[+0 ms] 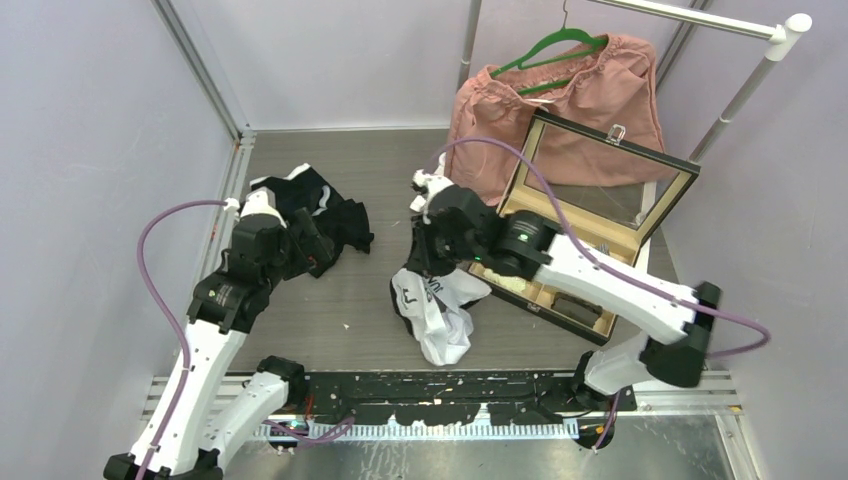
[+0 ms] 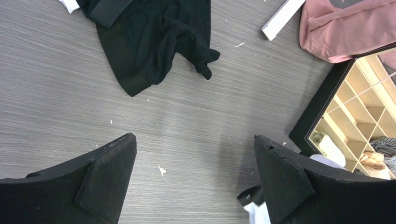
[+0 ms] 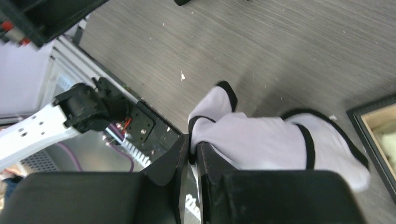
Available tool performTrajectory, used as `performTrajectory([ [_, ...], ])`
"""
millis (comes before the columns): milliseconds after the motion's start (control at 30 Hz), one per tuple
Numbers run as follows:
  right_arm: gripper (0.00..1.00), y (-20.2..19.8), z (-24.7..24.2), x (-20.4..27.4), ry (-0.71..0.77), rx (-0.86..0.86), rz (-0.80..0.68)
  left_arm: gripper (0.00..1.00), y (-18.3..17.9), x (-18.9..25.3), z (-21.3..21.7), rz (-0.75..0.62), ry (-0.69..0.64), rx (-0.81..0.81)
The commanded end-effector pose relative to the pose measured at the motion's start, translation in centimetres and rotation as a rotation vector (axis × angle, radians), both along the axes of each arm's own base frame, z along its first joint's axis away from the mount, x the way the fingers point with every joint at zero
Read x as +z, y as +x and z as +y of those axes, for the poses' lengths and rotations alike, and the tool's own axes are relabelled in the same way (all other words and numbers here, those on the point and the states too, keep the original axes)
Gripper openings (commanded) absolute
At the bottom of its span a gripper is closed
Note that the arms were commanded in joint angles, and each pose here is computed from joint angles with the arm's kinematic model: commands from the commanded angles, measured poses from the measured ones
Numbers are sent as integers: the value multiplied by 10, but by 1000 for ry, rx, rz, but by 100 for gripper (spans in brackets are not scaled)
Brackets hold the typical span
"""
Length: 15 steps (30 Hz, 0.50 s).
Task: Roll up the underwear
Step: Place the underwear at the center of the board.
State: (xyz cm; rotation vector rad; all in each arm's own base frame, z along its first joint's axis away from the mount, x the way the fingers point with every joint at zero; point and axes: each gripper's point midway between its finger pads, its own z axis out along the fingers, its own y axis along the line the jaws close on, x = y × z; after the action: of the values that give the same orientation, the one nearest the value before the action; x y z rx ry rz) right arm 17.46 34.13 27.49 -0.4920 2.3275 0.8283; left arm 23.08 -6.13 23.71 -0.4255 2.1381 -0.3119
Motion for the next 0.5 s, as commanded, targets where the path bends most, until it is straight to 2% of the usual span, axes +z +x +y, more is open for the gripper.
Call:
performTrajectory([
  [0, 18, 35, 39, -51, -133, 4, 12, 96, -5, 10, 7, -16, 34, 4],
  [100, 21, 69, 68, -84, -151, 0, 32, 96, -13, 12, 14, -19, 50, 17],
  [233, 43, 122, 86, -105, -106, -44, 58, 97, -23, 10, 17, -26, 52, 14],
  [267, 50, 131, 86, -107, -89, -48, 67, 97, -25, 8, 15, -26, 44, 5],
  [400, 66, 147, 62, -102, -78, -91, 39, 94, -27, -8, -6, 16, -24, -80],
  [467, 70, 147, 40, -96, -88, -116, 10, 91, -28, -22, -17, 59, -59, -117],
])
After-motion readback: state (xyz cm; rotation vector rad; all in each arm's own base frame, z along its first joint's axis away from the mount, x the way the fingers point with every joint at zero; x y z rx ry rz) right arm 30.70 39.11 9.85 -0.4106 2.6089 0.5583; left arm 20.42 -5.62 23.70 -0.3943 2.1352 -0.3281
